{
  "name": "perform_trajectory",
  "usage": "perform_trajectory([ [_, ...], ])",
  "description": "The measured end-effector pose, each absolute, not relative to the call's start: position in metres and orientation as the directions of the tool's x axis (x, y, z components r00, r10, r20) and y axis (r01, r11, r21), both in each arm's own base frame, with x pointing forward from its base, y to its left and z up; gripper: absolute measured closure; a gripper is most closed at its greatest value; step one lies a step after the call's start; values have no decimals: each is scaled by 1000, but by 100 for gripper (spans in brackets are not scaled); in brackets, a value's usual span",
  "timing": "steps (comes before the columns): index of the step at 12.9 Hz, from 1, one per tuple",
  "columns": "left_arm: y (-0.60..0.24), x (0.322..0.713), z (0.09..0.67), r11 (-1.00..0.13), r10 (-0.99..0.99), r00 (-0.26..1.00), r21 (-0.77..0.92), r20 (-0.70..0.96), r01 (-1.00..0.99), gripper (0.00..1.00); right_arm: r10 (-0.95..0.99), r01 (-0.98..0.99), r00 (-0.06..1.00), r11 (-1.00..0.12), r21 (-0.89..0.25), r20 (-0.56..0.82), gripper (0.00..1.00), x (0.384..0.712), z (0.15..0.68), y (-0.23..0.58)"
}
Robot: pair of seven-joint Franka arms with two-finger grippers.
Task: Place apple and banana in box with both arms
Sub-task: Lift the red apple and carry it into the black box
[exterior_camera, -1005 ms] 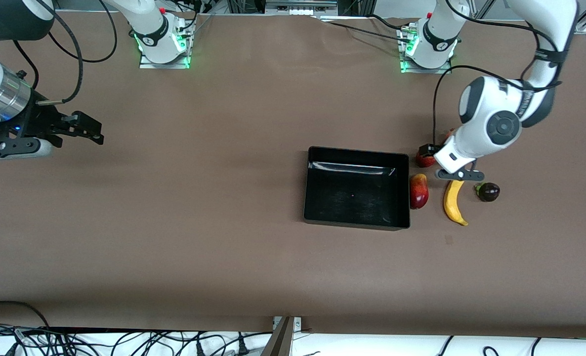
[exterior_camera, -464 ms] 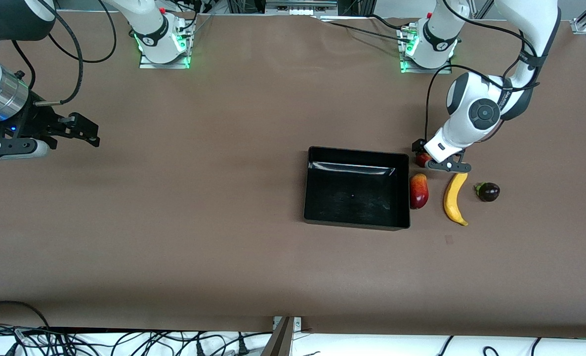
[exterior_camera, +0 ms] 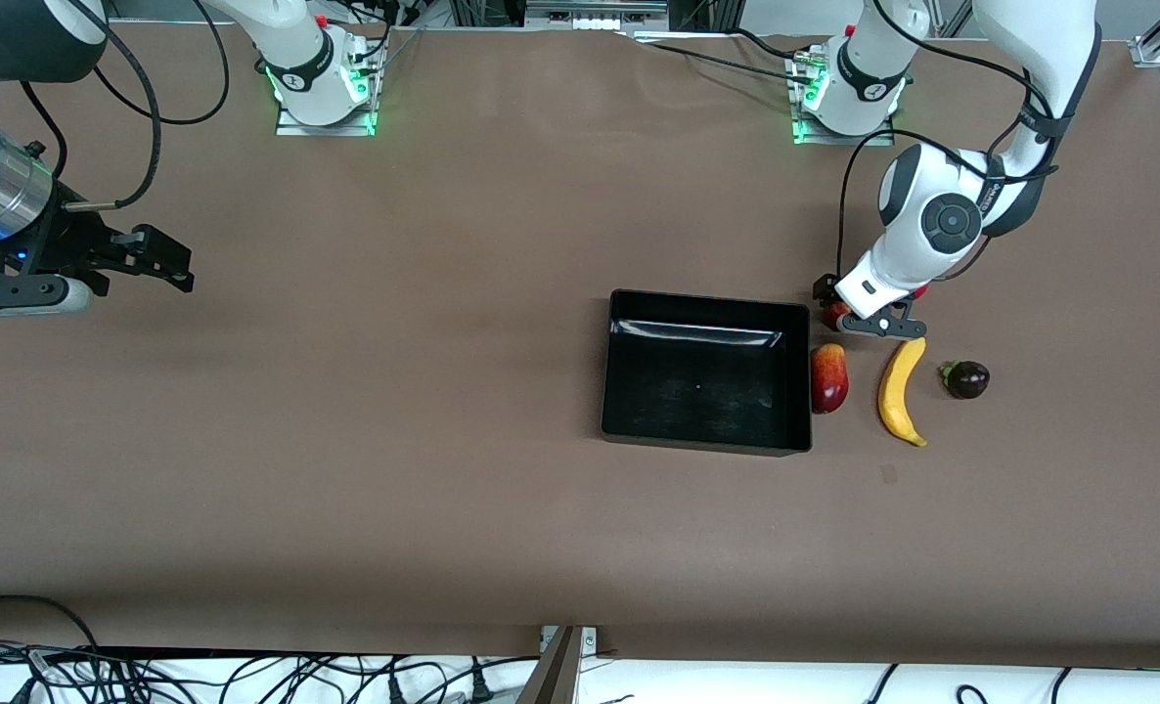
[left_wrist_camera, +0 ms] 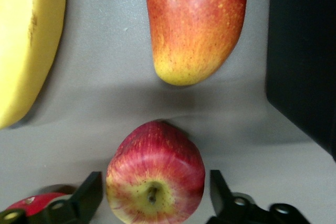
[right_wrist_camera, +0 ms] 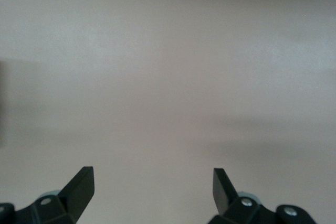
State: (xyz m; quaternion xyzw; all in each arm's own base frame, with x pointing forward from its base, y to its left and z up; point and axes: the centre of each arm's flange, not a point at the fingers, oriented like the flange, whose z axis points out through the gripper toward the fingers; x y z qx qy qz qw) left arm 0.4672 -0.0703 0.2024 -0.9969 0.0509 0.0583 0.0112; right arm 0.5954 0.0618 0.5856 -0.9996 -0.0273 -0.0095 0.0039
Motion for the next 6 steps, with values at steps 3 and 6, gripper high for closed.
perform_trajectory([
  [3, -70, 468, 204, -995, -100, 988, -17, -114, -102, 30, 54, 55, 998, -998, -7, 18, 0, 596, 585, 62],
  [6, -69, 477, 216, -995, -95, 987, -21, -127, -98, 30, 54, 55, 998, -998, -7, 18, 0, 596, 585, 62],
])
